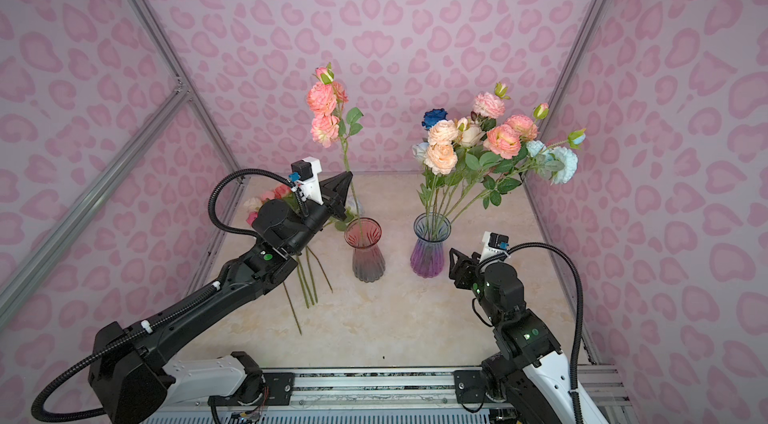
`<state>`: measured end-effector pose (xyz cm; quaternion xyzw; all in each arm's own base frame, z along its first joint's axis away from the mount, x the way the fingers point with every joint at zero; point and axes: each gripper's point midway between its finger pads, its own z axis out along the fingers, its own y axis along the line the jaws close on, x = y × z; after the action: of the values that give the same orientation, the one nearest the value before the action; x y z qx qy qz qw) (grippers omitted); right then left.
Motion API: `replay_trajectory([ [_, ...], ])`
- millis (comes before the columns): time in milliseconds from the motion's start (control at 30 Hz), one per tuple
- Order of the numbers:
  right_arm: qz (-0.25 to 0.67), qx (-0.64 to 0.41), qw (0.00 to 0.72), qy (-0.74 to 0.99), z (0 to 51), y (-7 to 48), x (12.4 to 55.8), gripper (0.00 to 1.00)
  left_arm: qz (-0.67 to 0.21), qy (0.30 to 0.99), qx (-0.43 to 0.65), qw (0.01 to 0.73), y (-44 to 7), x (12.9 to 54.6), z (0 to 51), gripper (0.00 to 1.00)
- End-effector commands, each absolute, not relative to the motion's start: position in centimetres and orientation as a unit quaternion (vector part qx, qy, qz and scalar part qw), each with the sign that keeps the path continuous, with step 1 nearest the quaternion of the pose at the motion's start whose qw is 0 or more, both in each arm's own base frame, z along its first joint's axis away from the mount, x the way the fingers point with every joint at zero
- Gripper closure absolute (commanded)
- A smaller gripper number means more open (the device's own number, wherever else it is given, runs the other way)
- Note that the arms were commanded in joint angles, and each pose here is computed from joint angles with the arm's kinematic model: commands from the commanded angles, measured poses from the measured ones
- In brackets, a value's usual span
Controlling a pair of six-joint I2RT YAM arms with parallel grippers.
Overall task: Arrange the flowers into the vase
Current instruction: 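Lift the pink rose with the left gripper and carry it over the pink vase, then lower the rose stem into the pink vase and open the left gripper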
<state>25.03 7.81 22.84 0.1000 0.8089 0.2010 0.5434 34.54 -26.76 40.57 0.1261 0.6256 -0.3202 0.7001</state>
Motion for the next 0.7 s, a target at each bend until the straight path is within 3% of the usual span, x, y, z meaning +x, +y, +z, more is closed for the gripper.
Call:
replay_trajectory([
  [0,0.194,0.105,0.542,0.811,22.3,7.5,24.9,0.32,-0.313,0.625,0.126,0.704,-26.9,34.8,40.3,0.97],
  [133,0.193,0.101,0.539,0.814,22.2,7.7,25.1,0.32,-0.313,0.637,0.125,0.693,-27.1,34.9,38.9,0.96],
  [267,0.195,0.098,0.534,0.817,22.0,8.0,25.3,0.31,-0.300,0.663,0.120,0.675,-27.0,35.4,37.4,0.74],
  [367,0.195,0.098,0.535,0.816,22.1,8.0,25.4,0.32,-0.293,0.678,0.121,0.663,-26.9,35.4,36.5,0.68],
  [667,0.199,0.101,0.534,0.815,21.8,8.0,25.3,0.32,-0.284,0.705,0.102,0.642,-24.8,33.5,34.0,0.67],
])
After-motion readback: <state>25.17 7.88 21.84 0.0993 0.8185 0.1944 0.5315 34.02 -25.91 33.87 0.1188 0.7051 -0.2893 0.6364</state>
